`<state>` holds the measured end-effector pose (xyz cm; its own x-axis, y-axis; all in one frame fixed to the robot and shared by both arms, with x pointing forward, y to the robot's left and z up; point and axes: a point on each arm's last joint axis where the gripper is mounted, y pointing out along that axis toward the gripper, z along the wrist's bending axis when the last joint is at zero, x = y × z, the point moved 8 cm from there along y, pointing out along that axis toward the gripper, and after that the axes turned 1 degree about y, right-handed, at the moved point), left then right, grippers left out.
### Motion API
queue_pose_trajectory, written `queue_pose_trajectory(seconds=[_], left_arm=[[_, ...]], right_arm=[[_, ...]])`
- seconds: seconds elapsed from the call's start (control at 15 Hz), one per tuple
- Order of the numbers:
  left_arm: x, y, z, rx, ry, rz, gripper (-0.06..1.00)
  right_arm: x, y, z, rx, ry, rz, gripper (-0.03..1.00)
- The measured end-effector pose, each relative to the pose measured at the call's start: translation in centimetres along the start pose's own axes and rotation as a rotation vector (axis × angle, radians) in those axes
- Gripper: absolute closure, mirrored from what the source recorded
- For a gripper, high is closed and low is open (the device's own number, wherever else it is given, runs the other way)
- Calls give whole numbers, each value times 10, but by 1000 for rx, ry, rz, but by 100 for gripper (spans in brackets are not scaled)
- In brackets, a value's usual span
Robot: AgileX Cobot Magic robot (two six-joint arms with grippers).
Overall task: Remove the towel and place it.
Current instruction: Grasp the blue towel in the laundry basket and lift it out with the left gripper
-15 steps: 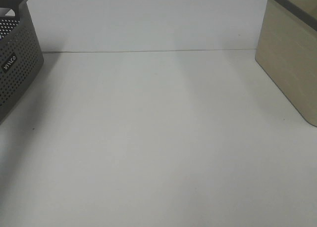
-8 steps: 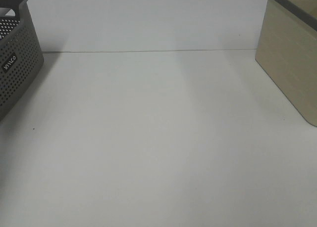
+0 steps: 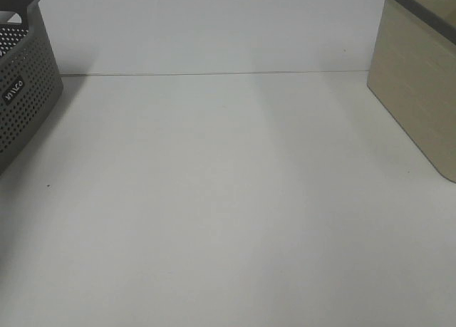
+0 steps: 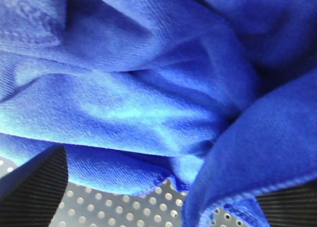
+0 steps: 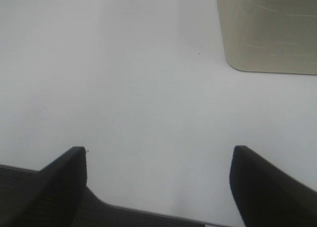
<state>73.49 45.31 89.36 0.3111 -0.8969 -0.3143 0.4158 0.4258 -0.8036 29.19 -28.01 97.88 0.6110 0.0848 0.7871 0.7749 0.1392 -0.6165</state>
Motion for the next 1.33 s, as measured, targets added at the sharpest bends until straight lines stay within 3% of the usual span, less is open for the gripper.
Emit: queue_pose_trajectory(seconds=[0.27,0.33,0.4,0.8,1.33], left_arm=[[-5,-1,-12,-71,39,30,17],[-6,-1,-12,-74,48,31,33],[-6,-1,-12,-74,49,30,38],[-5,0,-12,-73,47,30,93],[-12,-10,-14,-94,-95,62,94]], right_arm=[[0,0,0,0,0,0,19],[0,0,0,0,0,0,19],[0,0,0,0,0,0,19],[0,0,0,0,0,0,19],[0,0,0,0,0,0,19]])
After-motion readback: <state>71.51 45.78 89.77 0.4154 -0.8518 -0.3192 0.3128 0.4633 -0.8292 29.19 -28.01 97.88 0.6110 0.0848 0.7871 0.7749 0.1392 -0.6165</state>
